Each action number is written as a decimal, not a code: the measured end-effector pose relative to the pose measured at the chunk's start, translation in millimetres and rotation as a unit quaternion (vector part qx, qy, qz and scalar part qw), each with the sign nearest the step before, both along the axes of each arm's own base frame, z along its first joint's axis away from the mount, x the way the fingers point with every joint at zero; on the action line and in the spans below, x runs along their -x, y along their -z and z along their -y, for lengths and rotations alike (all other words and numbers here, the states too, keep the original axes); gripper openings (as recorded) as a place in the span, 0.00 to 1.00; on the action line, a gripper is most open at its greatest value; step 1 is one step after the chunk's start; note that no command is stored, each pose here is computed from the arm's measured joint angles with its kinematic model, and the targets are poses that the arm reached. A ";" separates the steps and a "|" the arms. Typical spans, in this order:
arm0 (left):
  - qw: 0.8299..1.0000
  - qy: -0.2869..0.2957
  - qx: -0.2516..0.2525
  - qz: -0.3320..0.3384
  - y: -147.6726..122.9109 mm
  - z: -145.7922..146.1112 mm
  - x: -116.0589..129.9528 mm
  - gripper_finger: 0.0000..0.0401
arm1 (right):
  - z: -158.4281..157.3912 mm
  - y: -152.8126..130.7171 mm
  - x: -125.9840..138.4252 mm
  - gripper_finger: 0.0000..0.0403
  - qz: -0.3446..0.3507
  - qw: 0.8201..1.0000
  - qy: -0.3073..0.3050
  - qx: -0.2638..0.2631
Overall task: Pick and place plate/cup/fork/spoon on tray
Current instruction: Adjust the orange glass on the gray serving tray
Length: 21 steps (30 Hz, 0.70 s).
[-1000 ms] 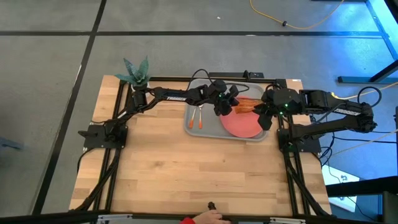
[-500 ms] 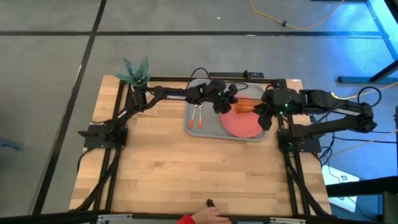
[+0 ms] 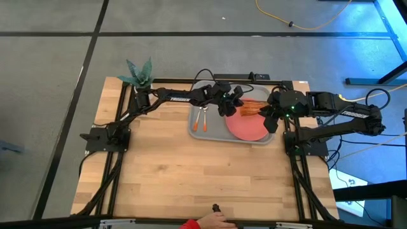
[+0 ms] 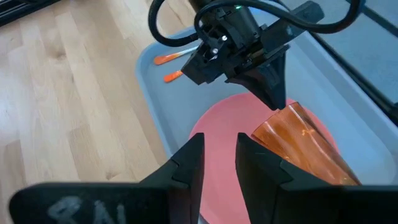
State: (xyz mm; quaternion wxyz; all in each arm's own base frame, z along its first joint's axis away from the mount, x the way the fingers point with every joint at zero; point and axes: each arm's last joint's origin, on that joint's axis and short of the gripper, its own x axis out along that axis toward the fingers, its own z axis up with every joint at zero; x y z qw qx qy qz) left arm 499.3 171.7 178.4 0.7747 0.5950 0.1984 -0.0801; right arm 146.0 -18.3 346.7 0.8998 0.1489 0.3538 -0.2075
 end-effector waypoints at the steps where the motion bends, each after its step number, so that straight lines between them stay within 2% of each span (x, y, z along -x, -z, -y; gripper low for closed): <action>1: 1.000 0.000 0.000 0.000 0.0 0.1 0.0 0.11 | 0.3 0.0 0.1 0.22 0.000 1.000 0.003 0.003; 7: 1.000 0.001 -0.003 0.008 8.1 -0.2 -3.3 0.11 | 0.6 -0.1 0.1 0.22 0.000 1.000 0.008 0.008; 11: 1.000 0.007 -0.023 0.014 15.7 -0.8 -6.0 0.11 | 0.6 -0.1 0.0 0.22 0.000 1.000 0.008 0.007; 17: 1.000 -0.002 -0.029 0.006 17.7 -1.3 -5.8 0.11 | 0.6 -0.1 0.0 0.22 0.000 1.000 0.008 0.007; 21: 0.999 -0.007 -0.039 0.029 13.3 -3.4 -6.9 0.11 | 0.6 -0.1 0.0 0.22 0.000 1.000 0.008 0.007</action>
